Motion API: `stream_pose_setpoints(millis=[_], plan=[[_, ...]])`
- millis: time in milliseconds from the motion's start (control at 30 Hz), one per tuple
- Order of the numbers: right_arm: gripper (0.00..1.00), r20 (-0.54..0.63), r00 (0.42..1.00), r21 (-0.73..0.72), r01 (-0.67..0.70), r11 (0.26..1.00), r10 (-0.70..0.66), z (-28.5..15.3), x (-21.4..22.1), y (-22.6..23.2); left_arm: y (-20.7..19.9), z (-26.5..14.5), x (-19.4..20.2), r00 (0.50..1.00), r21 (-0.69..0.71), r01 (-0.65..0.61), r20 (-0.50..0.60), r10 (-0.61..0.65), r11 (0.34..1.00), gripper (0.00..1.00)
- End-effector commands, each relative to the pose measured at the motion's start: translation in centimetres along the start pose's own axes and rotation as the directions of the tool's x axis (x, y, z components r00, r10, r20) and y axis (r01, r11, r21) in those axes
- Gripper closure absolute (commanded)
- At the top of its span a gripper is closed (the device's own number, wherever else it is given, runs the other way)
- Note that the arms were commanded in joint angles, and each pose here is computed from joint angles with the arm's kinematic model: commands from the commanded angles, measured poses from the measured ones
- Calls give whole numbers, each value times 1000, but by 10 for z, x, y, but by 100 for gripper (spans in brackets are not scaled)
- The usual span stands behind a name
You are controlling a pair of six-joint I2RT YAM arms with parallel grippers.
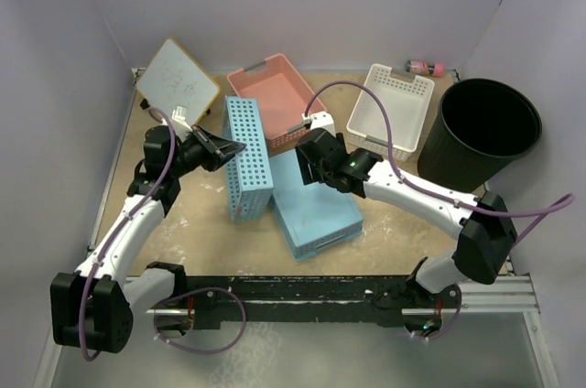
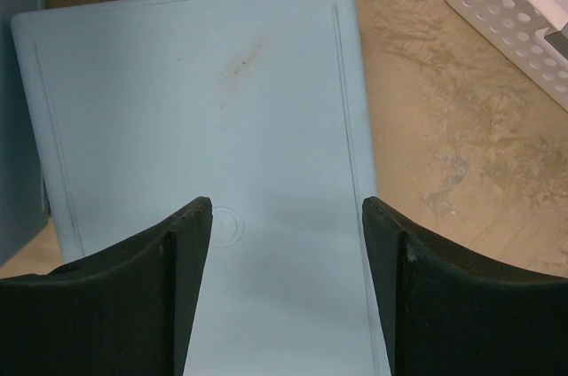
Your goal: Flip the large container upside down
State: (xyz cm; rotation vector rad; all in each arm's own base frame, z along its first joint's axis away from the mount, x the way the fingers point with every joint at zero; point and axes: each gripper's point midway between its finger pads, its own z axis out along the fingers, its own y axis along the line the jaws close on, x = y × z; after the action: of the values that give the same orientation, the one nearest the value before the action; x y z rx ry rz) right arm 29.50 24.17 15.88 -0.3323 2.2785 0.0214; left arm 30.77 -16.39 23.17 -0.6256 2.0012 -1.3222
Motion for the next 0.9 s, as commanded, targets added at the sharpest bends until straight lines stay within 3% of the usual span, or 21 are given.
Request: stream_pose_setpoints(millis=[0, 333, 700, 867], plan=[[29, 57, 997, 0, -55, 998, 55, -11, -15, -7, -43, -16, -15, 999, 188, -33, 48, 25, 982, 100], [29, 56, 997, -15, -56, 998, 56, -9, -14, -4, 33, -29, -5, 996, 99, 86, 15, -88, 991, 100], [29, 51, 997, -11, -52, 999, 52, -6, -11, -5, 86, -45, 0, 999, -142, 39, 3, -39, 989, 100], [29, 48, 998, -8, -51, 999, 51, -5, -10, -6, 107, -61, -5, 1000, -289, -1, 5, 3, 957, 75]])
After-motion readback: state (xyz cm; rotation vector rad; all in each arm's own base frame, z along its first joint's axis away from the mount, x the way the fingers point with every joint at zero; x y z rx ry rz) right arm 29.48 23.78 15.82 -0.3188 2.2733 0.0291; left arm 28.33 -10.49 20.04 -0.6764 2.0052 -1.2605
